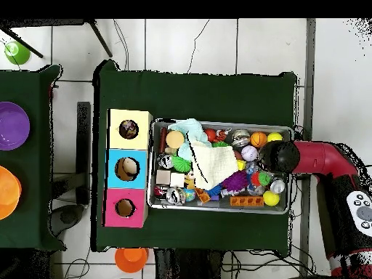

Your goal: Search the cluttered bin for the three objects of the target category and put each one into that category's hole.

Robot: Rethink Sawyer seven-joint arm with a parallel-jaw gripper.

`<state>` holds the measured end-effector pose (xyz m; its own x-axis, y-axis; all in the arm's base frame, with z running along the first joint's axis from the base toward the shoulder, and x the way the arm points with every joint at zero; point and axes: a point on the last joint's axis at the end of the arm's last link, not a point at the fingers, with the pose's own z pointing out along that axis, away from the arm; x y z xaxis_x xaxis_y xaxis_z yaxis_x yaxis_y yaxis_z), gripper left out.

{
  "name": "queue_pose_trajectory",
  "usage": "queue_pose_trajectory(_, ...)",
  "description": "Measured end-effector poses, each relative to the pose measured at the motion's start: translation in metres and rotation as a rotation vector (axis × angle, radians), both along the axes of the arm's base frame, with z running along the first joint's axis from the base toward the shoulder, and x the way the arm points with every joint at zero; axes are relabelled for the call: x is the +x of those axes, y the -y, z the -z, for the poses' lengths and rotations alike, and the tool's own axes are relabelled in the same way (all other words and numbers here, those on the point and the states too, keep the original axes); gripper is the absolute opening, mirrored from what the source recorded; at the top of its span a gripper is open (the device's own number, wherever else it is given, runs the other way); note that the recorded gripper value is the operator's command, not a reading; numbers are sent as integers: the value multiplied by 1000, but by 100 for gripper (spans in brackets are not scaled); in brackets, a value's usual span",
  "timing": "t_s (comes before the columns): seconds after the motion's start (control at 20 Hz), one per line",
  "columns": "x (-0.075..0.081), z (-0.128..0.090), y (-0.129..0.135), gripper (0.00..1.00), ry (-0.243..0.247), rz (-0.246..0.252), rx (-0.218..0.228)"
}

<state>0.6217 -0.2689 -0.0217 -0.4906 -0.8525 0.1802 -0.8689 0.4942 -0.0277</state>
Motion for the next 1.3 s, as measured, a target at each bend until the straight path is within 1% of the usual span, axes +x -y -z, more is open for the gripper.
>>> queue_pose_trajectory(0.25, 1, -1, 0, 0, 0, 4, 3)
queue_pose_trajectory(0.45, 4, -11, -1, 0, 12, 26, 18)
queue_pose_trajectory(0.6, 8, -28, -2, 0, 27, 55, 44)
queue_pose_trajectory(0.7, 12, -49, -6, 0, 46, 79, 70)
queue_pose_trajectory(0.8, 14, -59, -7, 0, 55, 88, 79)
queue_pose_trajectory(0.85, 16, -76, -10, 0, 70, 98, 93)
queue_pose_trajectory(1.15, 22, -124, -31, 0, 107, 123, 143)
queue_pose_trajectory(1.3, 23, -139, -40, 0, 117, 132, 168)
